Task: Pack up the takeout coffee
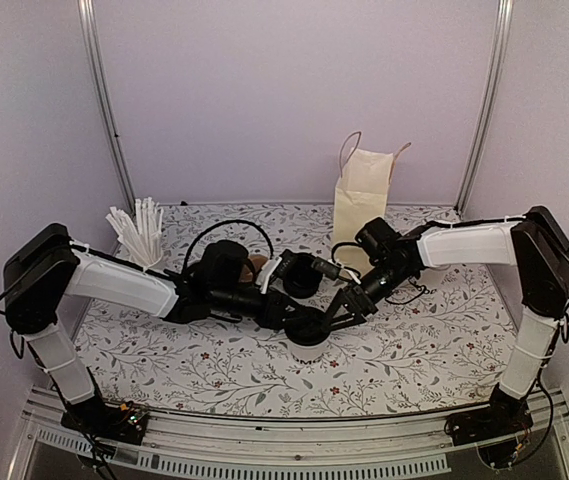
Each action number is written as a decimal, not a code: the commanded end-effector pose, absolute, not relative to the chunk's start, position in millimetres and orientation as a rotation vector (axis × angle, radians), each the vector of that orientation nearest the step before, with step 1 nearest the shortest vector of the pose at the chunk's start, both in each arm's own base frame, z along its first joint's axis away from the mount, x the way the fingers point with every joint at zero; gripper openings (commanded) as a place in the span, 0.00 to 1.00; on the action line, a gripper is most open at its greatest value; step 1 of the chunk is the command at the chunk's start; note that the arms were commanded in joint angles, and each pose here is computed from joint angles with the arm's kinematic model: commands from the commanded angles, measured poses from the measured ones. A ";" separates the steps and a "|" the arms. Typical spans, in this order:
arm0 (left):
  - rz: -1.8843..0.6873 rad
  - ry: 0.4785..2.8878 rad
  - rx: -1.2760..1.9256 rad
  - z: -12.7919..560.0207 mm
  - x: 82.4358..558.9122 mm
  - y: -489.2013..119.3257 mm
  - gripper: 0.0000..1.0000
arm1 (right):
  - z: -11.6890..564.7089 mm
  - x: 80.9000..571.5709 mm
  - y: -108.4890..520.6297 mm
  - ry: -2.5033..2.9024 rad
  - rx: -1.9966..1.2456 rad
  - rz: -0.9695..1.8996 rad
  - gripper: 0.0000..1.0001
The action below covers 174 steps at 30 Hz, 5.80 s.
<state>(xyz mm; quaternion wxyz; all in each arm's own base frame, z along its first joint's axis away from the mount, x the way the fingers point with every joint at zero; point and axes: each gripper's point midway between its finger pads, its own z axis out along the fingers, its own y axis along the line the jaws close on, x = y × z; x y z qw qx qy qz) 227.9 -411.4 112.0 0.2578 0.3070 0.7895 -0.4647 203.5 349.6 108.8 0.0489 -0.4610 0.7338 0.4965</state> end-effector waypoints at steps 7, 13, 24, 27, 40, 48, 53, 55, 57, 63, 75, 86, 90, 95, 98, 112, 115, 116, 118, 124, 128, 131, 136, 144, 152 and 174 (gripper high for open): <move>-1.204 2.375 0.830 40.0 208.4 -390.8 0.44 | 23.3 200.7 332.4 2.534 -1.399 1.268 0.37; -1.216 2.379 0.829 38.1 206.7 -390.3 0.43 | 51.0 196.0 341.0 2.438 -1.425 1.387 0.49; -1.227 2.377 0.840 36.6 206.6 -392.9 0.42 | 71.0 194.5 340.5 2.384 -1.433 1.392 0.43; -1.225 2.377 0.838 36.6 206.8 -392.7 0.42 | 70.6 197.0 343.8 2.397 -1.424 1.407 0.42; -1.206 2.408 0.828 26.1 204.1 -386.3 0.41 | 3.4 207.0 327.2 2.675 -1.362 1.168 0.16; -1.212 2.333 0.848 53.3 215.8 -398.7 0.50 | 46.4 200.6 344.1 2.482 -1.453 1.330 0.20; -1.184 2.260 0.862 83.2 230.9 -410.7 0.57 | 78.3 196.0 349.5 2.355 -1.498 1.411 0.38; -1.165 2.236 0.868 93.1 237.1 -414.1 0.60 | 85.7 194.3 348.8 2.330 -1.504 1.414 0.43; -1.153 2.208 0.867 105.0 244.9 -419.7 0.61 | 89.5 192.1 347.0 2.319 -1.508 1.414 0.47; -1.146 2.169 0.874 123.5 254.5 -428.8 0.79 | 91.8 190.6 344.4 2.314 -1.517 1.398 0.50; -1.014 2.188 0.782 130.1 259.4 -394.1 0.82 | 91.3 195.4 346.9 2.314 -1.516 1.380 0.51; -1.065 2.237 0.762 112.3 249.0 -385.0 0.75 | 104.4 197.1 357.3 2.275 -1.525 1.475 0.54; -1.148 2.209 0.761 110.7 251.2 -382.3 0.70 | 112.1 195.4 357.2 2.247 -1.541 1.484 0.58; -1.287 2.111 0.808 112.4 255.1 -381.8 0.66 | 113.8 198.9 352.1 2.249 -1.556 1.389 0.62; -1.353 2.099 0.807 110.2 261.8 -383.1 0.63 | 109.9 207.8 347.5 2.277 -1.542 1.291 0.64; -1.374 2.037 0.830 124.4 280.5 -389.2 0.69 | 125.2 210.4 346.0 2.238 -1.528 1.325 0.66; -1.283 2.041 0.773 147.0 297.2 -371.2 0.78 | 134.3 215.1 344.5 2.225 -1.495 1.373 0.67; -1.247 2.044 0.751 153.5 302.3 -365.1 0.80 | 138.1 218.1 343.9 2.218 -1.482 1.381 0.67; -1.183 2.056 0.704 164.2 310.3 -355.9 0.82 | 144.7 224.5 343.8 2.205 -1.470 1.372 0.68; -1.180 2.171 0.580 154.9 293.9 -349.2 0.83 | 150.8 240.3 350.5 2.151 -1.515 1.316 0.71; -1.158 2.199 0.556 152.8 269.5 -352.9 0.84 | 147.3 246.8 356.6 2.137 -1.539 1.312 0.72; -1.144 2.242 0.497 145.8 264.5 -349.6 0.84 | 143.6 247.3 361.6 2.140 -1.551 1.313 0.72; -1.243 2.259 0.492 134.4 258.6 -359.4 0.81 | 134.1 237.7 368.9 2.153 -1.593 1.312 0.72; -1.369 2.274 0.547 123.3 253.4 -378.8 0.68 | 128.1 220.5 365.3 2.177 -1.618 1.324 0.70; -1.402 2.261 0.621 118.5 259.1 -394.9 0.60 | 134.6 206.1 352.7 2.169 -1.628 1.302 0.70; -1.358 2.184 0.726 131.2 277.9 -413.1 0.74 | 131.8 188.5 334.3 2.178 -1.649 1.279 0.68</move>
